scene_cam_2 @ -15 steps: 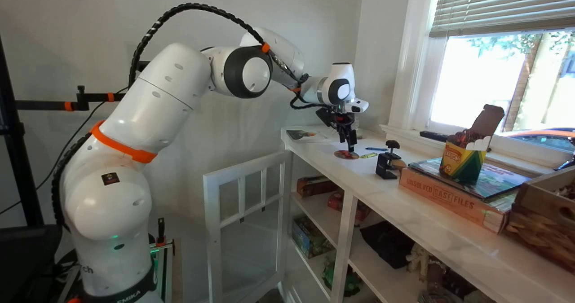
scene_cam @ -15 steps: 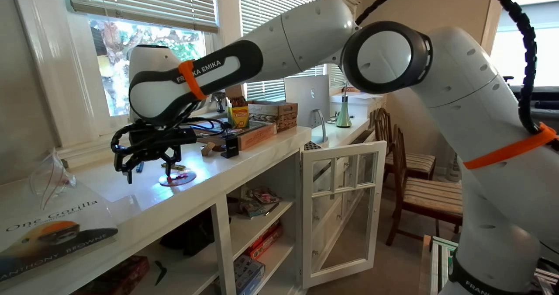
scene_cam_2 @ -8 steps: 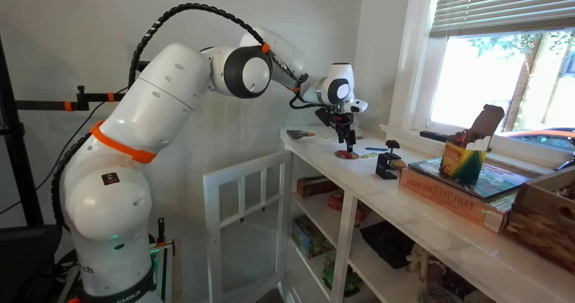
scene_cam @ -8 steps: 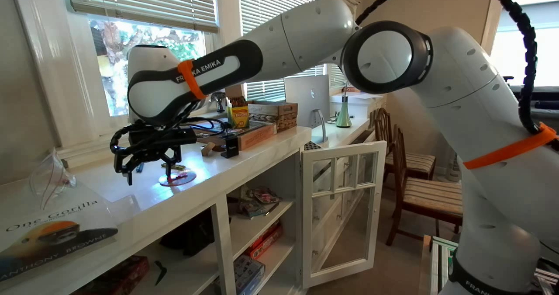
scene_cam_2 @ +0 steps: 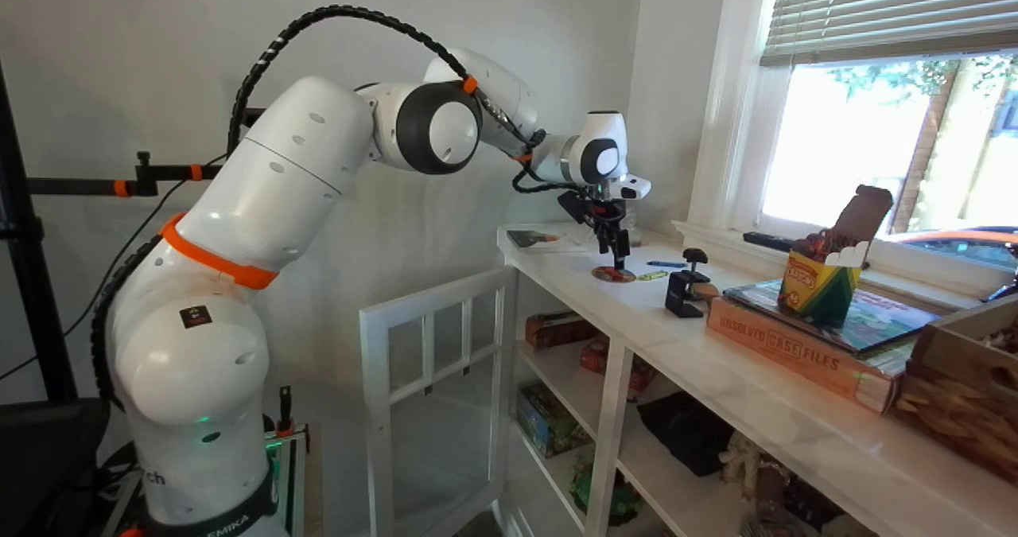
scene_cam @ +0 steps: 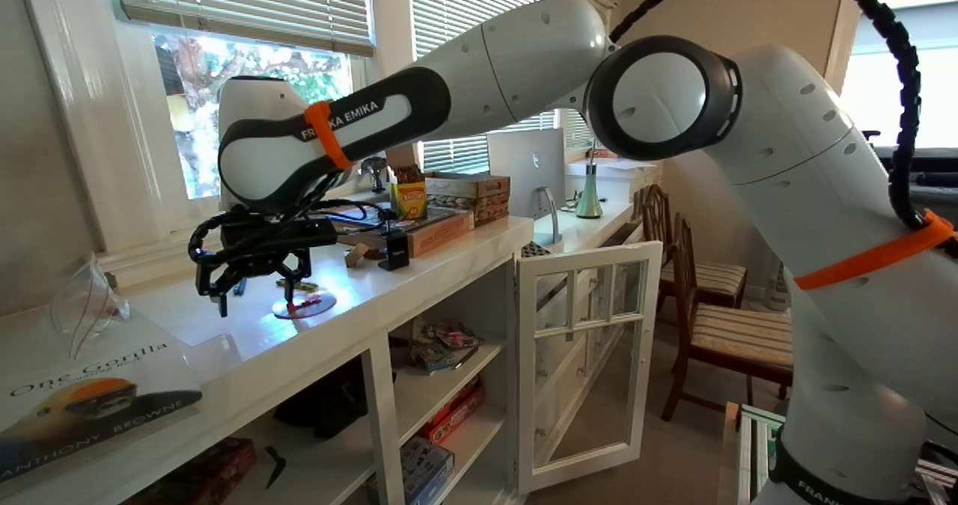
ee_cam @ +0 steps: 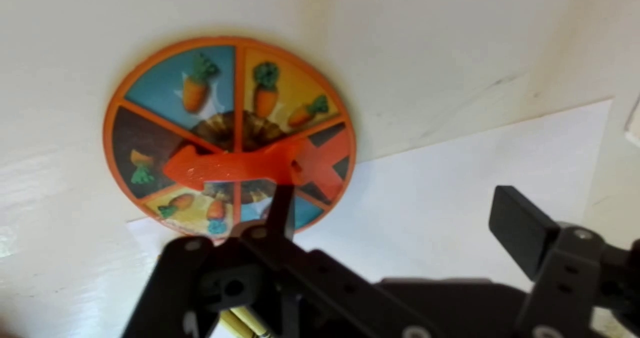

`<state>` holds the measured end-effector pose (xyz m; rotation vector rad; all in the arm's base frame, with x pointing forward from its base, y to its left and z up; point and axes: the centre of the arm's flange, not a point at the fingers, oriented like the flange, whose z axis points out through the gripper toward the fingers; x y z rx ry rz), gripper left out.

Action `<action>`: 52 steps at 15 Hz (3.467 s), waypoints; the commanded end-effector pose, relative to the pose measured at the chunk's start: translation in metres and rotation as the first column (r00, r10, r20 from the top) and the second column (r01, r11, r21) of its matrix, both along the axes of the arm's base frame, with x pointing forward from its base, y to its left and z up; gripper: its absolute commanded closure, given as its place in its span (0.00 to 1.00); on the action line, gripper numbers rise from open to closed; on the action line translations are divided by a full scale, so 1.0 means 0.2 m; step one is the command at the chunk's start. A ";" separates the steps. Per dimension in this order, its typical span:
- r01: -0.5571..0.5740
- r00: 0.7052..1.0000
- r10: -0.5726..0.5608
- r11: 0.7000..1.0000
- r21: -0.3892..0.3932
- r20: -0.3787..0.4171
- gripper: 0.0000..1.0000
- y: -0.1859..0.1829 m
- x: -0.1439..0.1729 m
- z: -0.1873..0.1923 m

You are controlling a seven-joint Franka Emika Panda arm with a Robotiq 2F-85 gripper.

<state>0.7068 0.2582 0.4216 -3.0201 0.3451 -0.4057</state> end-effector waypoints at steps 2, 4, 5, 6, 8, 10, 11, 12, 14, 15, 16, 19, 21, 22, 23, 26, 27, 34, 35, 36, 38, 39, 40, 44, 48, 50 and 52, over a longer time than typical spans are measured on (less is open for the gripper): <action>-0.013 1.000 0.013 1.000 -0.006 -0.027 0.00 0.01 -0.01 0.01; -0.014 0.999 0.014 1.000 -0.009 -0.032 0.00 0.01 -0.01 0.01; -0.014 0.999 0.014 1.000 -0.010 -0.034 0.00 0.01 -0.01 0.01; -0.015 0.999 0.015 1.000 -0.010 -0.035 0.00 0.01 -0.02 0.01; -0.017 0.999 0.016 1.000 -0.012 -0.036 0.00 0.01 -0.02 0.02; -0.020 0.999 0.019 1.000 -0.014 -0.039 0.00 0.01 -0.03 0.02; -0.021 0.999 0.021 1.000 -0.015 -0.041 0.00 0.01 -0.03 0.02; -0.024 0.999 0.023 1.000 -0.017 -0.044 0.00 0.01 -0.03 0.02; -0.027 0.999 0.026 0.999 -0.019 -0.047 0.00 0.01 -0.04 0.03; -0.028 0.998 0.027 0.999 -0.020 -0.049 0.00 0.01 -0.04 0.03; -0.030 0.998 0.029 0.999 -0.023 -0.051 0.00 0.01 -0.04 0.03; -0.035 0.998 0.033 0.999 -0.028 -0.058 0.00 0.01 -0.05 0.02; -0.036 0.998 0.035 0.999 -0.030 -0.060 0.00 0.01 -0.05 0.02; -0.037 0.998 0.035 0.999 -0.031 -0.060 0.00 0.01 -0.06 0.02; -0.037 0.998 0.035 0.999 -0.031 -0.060 0.00 0.01 -0.06 0.02; -0.038 0.997 0.036 0.999 -0.033 -0.063 0.00 0.00 -0.07 0.02; -0.038 0.997 0.036 0.999 -0.035 -0.064 0.00 0.00 -0.08 0.03; -0.037 0.996 0.033 0.998 -0.046 -0.082 0.00 -0.01 -0.10 0.05; -0.037 0.996 0.033 0.998 -0.047 -0.083 0.00 -0.01 -0.10 0.05; -0.036 0.996 0.032 0.998 -0.046 -0.082 0.00 -0.01 -0.10 0.05; -0.037 0.997 0.034 0.999 -0.037 -0.075 0.00 -0.01 -0.10 0.05; -0.037 0.997 0.035 0.999 -0.034 -0.070 0.00 -0.01 -0.09 0.04; -0.037 0.997 0.035 0.999 -0.031 -0.068 0.00 -0.01 -0.09 0.04; -0.040 0.997 0.039 0.999 -0.024 -0.062 0.00 0.00 -0.08 0.02; -0.048 0.998 0.047 0.999 -0.018 -0.046 0.00 0.01 -0.08 0.02; -0.054 0.998 0.053 0.998 -0.015 -0.044 0.00 0.02 -0.08 0.01; -0.060 0.997 0.059 0.998 -0.017 -0.045 0.00 0.02 -0.08 0.01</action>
